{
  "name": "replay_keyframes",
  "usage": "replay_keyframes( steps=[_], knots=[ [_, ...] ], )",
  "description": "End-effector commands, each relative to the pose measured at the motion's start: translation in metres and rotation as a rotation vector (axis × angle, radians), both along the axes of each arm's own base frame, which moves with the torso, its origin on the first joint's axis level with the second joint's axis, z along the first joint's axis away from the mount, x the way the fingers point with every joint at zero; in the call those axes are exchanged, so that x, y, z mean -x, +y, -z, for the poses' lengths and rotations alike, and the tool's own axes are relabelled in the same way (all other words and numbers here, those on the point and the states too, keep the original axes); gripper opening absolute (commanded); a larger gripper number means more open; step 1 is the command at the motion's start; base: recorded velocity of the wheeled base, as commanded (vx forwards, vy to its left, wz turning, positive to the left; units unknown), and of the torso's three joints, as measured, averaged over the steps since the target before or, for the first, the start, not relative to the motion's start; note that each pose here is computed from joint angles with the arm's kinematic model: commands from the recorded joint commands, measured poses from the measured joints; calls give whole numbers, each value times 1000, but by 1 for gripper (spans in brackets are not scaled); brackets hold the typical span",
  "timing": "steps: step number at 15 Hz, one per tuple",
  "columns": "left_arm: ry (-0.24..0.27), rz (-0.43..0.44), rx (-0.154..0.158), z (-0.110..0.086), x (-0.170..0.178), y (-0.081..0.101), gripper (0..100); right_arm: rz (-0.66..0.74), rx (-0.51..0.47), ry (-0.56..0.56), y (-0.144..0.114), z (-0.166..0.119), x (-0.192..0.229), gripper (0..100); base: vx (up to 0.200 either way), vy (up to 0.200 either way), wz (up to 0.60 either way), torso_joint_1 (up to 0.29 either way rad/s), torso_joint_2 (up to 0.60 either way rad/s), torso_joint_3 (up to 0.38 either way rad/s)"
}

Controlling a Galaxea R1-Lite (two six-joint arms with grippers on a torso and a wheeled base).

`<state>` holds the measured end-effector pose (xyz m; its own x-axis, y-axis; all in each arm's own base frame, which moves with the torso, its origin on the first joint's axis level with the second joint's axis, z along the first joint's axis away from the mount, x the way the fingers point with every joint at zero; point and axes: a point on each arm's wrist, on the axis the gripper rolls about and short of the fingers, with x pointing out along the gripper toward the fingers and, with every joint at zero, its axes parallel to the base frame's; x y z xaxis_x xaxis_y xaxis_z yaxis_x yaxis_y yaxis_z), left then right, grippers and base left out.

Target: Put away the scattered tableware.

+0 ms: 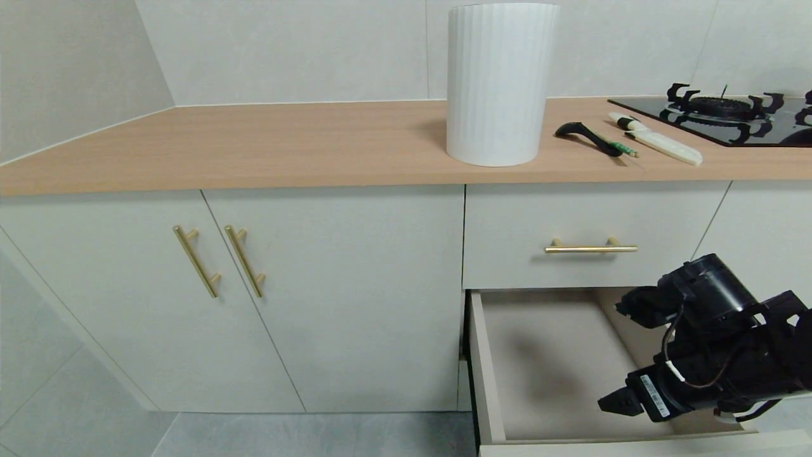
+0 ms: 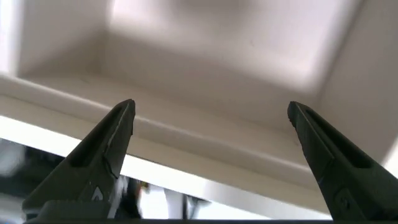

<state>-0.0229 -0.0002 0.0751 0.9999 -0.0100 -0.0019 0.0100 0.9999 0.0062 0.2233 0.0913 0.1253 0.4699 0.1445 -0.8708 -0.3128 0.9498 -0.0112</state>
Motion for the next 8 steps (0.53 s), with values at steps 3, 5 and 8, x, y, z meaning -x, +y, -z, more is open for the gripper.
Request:
replay_keyframes(
  steps=[3, 5, 8],
  knots=[
    [1, 1, 0, 0, 0, 0, 100, -37, 16, 30, 9, 6, 3, 100, 0, 0, 0, 0, 0, 0],
    [1, 1, 0, 0, 0, 0, 100, -59, 57, 87, 14, 13, 7, 100, 0, 0, 0, 0, 0, 0],
    [1, 1, 0, 0, 0, 0, 100, -102, 106, 149, 15, 18, 14, 100, 0, 0, 0, 0, 0, 0]
  ],
)
